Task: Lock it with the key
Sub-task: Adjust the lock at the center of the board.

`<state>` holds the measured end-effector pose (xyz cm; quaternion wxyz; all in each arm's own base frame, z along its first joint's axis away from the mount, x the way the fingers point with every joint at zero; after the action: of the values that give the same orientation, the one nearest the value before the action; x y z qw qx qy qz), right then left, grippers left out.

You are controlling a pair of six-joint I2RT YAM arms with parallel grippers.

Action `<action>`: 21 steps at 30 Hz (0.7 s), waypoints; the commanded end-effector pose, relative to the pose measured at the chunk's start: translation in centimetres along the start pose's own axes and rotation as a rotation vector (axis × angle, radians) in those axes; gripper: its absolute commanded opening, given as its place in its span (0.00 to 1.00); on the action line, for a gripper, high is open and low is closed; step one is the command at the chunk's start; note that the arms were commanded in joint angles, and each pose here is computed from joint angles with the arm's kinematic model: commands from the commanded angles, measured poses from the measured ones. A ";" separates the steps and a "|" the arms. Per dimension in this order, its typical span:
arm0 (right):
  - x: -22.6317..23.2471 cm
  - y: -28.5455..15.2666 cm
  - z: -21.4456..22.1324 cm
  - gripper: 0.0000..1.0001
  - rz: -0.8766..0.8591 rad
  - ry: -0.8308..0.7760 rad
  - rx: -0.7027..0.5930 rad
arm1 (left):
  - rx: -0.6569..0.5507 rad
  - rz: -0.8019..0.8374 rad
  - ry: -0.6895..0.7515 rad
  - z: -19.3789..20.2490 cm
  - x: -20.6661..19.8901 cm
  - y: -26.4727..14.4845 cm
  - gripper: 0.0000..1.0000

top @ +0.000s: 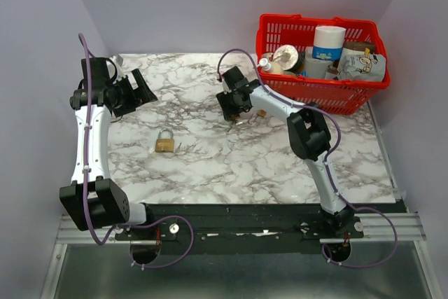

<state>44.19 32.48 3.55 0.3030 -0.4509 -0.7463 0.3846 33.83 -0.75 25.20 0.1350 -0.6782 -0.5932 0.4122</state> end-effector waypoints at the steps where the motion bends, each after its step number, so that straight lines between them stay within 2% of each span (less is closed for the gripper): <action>1: 3.9 -2.4 3.4 0.45 -0.181 -0.190 0.090 | 0.006 0.020 -0.002 0.6 0.2 -0.4 0.99; 10: 5.6 -5.6 8.6 0.45 -0.339 -0.548 0.092 | 0.006 0.042 -0.013 1.4 -0.1 -0.6 0.99; 15: 5.4 -4.9 9.6 0.52 -0.314 -0.649 0.101 | 0.001 0.045 -0.021 1.2 -0.2 -0.6 0.99; 16: 5.3 -4.7 9.6 0.54 -0.307 -0.649 0.104 | 0.000 0.044 -0.019 1.2 -0.2 -0.6 0.99; 21: 4.8 -3.9 9.9 0.75 -0.261 -0.619 0.157 | -0.005 0.042 -0.014 1.1 -0.2 -0.7 0.99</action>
<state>32.31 32.70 3.22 0.1505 -0.1907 -0.8326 0.4978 32.82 -0.91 23.80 0.1369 -0.6771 -0.5817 0.4295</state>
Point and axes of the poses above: each gripper's point midway between its finger pads, its own y axis out along the fingers, its own x axis along the line the jaws close on, z = x × y, the point moved 1 cm from there along -y, back along the fingers, and after that the axes turned 7 degrees about y, right-handed, at the moved point
